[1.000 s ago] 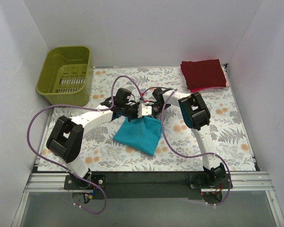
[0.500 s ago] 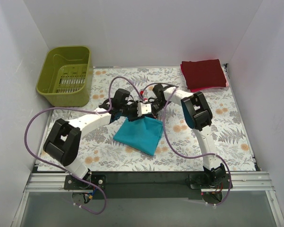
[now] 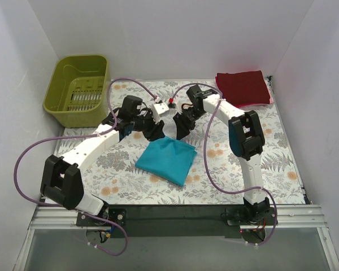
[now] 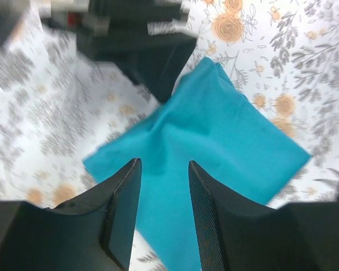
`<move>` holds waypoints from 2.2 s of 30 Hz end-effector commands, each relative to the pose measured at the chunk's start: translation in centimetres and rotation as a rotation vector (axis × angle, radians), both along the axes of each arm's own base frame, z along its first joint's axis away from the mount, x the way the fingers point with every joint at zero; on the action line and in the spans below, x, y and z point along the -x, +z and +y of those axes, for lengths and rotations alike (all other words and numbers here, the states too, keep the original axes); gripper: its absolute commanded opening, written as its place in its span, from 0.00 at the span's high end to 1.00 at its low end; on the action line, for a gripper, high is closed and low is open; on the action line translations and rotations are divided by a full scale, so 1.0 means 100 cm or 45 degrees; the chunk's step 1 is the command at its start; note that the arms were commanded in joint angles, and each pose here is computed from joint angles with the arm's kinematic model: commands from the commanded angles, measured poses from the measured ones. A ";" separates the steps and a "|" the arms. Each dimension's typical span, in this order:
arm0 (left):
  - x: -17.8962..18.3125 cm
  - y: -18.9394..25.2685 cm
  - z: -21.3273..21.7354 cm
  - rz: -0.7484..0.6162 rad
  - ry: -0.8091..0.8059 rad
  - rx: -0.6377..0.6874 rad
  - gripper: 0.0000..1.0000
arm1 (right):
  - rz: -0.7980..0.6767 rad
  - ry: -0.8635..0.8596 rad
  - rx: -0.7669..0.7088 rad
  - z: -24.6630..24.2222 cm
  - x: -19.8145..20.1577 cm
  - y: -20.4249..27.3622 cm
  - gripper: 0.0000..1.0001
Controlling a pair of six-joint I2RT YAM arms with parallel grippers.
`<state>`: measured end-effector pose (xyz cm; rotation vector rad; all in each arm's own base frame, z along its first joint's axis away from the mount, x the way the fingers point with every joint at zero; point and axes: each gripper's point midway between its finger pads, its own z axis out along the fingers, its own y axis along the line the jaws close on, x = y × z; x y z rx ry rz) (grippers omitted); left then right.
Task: Fold and stack the t-shirts
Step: Fold the tshirt
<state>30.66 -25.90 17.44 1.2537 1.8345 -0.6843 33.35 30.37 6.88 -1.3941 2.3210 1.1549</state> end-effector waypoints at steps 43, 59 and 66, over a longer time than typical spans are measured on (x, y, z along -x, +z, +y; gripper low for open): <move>0.039 -0.123 0.036 1.182 0.615 -0.082 0.69 | 0.176 -0.009 0.044 -0.070 0.041 0.005 0.94; 0.046 -0.125 0.036 1.255 0.694 -0.065 0.73 | 0.167 -0.047 0.289 -0.095 0.022 -0.026 0.99; 0.026 -0.078 0.020 1.148 0.589 0.129 0.69 | 0.036 -0.029 0.394 -0.102 -0.011 -0.039 0.99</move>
